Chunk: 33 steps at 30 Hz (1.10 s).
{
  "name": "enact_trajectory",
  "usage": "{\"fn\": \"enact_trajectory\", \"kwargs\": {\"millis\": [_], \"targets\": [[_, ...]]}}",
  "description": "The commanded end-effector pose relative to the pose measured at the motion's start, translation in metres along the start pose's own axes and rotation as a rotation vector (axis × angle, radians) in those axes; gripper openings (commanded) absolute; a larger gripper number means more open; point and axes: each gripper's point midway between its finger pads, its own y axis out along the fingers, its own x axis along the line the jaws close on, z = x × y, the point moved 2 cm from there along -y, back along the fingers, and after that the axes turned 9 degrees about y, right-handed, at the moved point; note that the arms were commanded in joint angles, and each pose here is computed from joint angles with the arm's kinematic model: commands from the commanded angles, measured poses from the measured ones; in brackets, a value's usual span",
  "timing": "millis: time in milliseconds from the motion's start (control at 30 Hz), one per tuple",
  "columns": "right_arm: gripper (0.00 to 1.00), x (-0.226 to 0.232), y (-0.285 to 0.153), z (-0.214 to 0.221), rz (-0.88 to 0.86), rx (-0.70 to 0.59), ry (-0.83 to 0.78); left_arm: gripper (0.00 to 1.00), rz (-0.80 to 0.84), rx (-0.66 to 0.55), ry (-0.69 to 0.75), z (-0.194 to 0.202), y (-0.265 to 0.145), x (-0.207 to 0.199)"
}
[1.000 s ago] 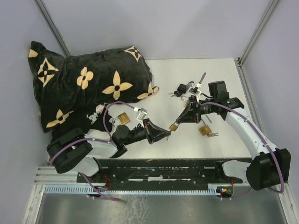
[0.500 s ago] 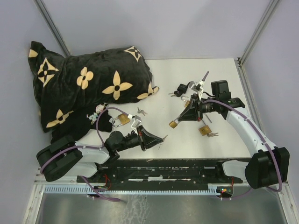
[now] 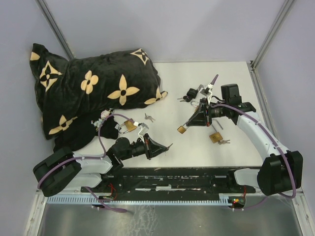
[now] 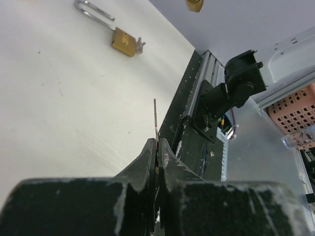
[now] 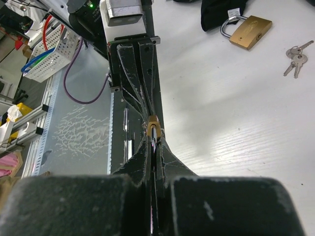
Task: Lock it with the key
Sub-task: Remove the key from the lock, then place the key at the center of the board.
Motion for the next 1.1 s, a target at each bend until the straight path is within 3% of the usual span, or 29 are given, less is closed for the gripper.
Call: {"fn": "enact_trajectory", "kwargs": {"millis": [0, 600, 1067], "targets": [[0.02, -0.010, 0.002, -0.002, 0.021, -0.007, 0.006, 0.03, -0.060, 0.043, 0.019, 0.008, -0.004, 0.015], [0.03, -0.071, 0.027, 0.029, 0.127, 0.063, 0.241, 0.05, -0.099, 0.259, -0.193, 0.043, -0.022, 0.049], [0.03, -0.116, 0.060, 0.067, 0.172, 0.164, 0.447, 0.14, -0.238, 0.420, -0.238, 0.067, -0.012, 0.096]]}}
